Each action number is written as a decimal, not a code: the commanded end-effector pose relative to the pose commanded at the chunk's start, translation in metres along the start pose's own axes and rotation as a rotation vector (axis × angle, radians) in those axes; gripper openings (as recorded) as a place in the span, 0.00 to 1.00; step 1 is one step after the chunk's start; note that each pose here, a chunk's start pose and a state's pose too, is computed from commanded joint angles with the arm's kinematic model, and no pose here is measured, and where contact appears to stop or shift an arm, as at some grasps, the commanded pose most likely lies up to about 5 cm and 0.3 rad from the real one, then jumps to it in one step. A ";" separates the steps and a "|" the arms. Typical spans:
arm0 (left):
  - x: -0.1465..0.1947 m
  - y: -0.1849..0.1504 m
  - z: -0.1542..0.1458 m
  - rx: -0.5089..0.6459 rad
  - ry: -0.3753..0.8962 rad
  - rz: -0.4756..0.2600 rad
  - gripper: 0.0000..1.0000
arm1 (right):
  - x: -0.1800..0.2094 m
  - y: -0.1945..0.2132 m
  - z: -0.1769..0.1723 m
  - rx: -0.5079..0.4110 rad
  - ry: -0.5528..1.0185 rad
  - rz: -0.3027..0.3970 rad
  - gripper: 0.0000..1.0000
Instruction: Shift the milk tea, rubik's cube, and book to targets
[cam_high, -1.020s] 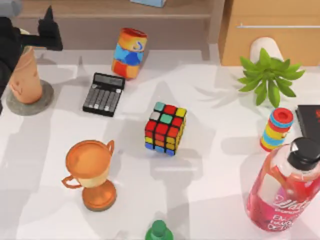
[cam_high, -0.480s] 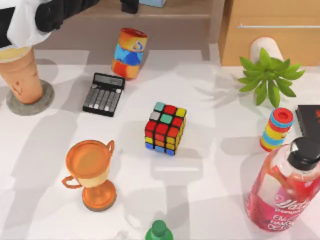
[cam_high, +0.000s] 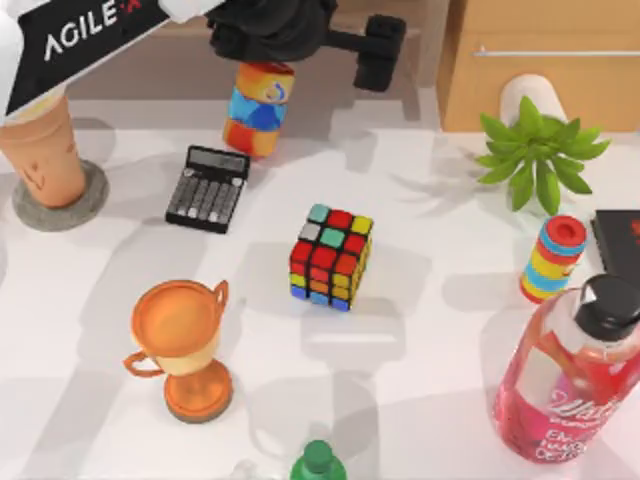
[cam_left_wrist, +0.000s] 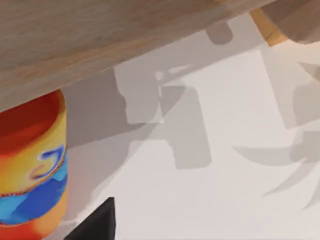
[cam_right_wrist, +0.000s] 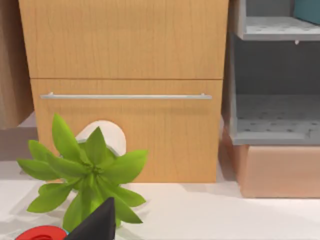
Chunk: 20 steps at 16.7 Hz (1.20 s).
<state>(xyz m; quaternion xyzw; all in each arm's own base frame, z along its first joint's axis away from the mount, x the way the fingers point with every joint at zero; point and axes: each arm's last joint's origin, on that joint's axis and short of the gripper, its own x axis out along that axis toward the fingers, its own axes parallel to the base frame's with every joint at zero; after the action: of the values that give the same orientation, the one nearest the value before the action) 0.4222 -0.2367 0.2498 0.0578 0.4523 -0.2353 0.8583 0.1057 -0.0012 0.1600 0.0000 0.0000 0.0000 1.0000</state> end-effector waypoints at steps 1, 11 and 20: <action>0.003 -0.009 -0.004 -0.011 0.084 0.005 1.00 | 0.000 0.000 0.000 0.000 0.000 0.000 1.00; 0.024 -0.059 -0.042 -0.080 0.615 0.144 1.00 | 0.000 0.000 0.000 0.000 0.000 0.000 1.00; 0.032 -0.057 -0.047 -0.081 0.620 0.148 1.00 | 0.000 0.000 0.000 0.000 0.000 0.000 1.00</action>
<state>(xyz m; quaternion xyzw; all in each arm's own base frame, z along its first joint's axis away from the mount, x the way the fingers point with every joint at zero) 0.3762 -0.2837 0.2027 0.1255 0.6957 -0.1252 0.6961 0.1057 -0.0012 0.1600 0.0000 0.0000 0.0000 1.0000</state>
